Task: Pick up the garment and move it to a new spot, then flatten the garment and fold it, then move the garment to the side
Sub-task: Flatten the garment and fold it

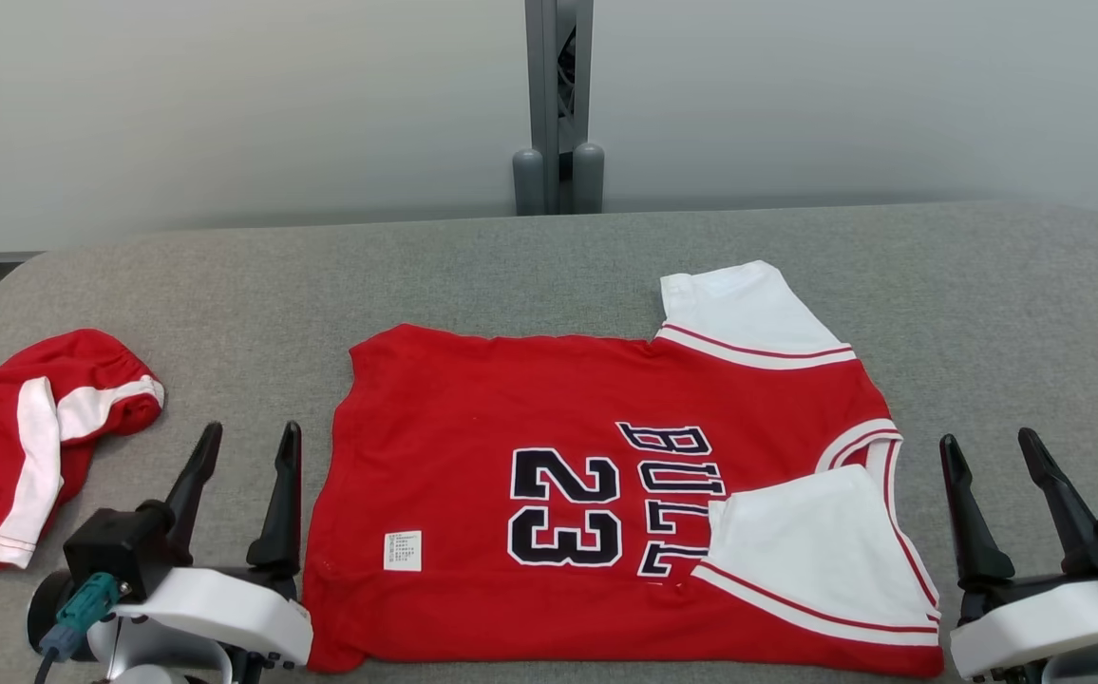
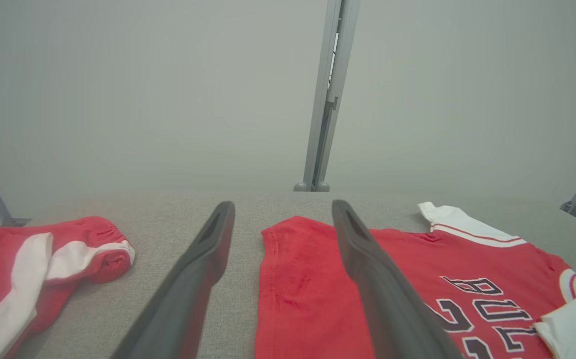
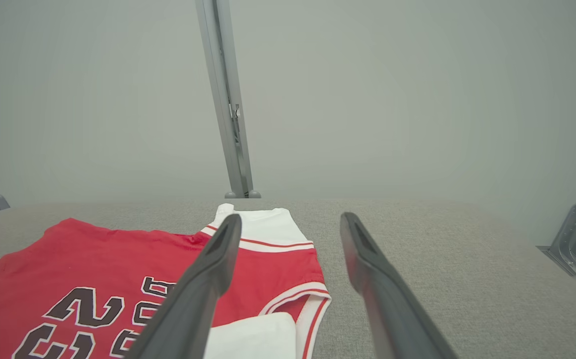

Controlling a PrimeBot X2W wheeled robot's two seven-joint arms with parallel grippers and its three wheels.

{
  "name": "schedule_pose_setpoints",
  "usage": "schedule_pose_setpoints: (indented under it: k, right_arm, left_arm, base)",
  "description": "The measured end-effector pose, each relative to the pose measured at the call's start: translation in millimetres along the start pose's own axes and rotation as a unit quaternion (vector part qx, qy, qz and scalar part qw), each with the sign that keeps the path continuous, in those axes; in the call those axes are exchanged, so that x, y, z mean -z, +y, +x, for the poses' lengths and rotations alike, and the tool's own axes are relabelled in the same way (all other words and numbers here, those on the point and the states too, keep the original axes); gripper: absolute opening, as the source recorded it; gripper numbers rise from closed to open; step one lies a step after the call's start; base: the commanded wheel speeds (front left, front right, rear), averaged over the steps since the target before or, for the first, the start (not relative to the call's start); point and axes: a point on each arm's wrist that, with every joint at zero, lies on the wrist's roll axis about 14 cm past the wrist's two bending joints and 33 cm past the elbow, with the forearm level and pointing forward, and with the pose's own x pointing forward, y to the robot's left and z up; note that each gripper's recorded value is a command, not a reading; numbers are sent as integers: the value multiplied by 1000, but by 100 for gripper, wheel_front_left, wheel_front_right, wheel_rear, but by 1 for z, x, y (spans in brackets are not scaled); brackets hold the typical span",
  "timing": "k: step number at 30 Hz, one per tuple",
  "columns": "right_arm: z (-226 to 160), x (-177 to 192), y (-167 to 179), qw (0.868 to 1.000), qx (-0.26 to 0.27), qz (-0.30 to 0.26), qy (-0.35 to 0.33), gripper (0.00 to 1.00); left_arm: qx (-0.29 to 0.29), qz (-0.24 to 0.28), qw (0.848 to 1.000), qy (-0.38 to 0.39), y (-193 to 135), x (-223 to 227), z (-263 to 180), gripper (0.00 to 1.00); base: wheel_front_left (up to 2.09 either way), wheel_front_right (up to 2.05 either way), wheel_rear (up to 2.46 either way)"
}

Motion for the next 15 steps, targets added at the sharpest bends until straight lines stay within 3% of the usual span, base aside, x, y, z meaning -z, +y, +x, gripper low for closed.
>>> schedule_pose_setpoints:
  k: [15]
  right_arm:
    - [-12, 4, 0, 1000, 8, 14, 9, 100]
  left_arm:
    - [-1, 5, 1000, 21, 1, 13, -9, 100]
  base:
    - [0, 0, 0]
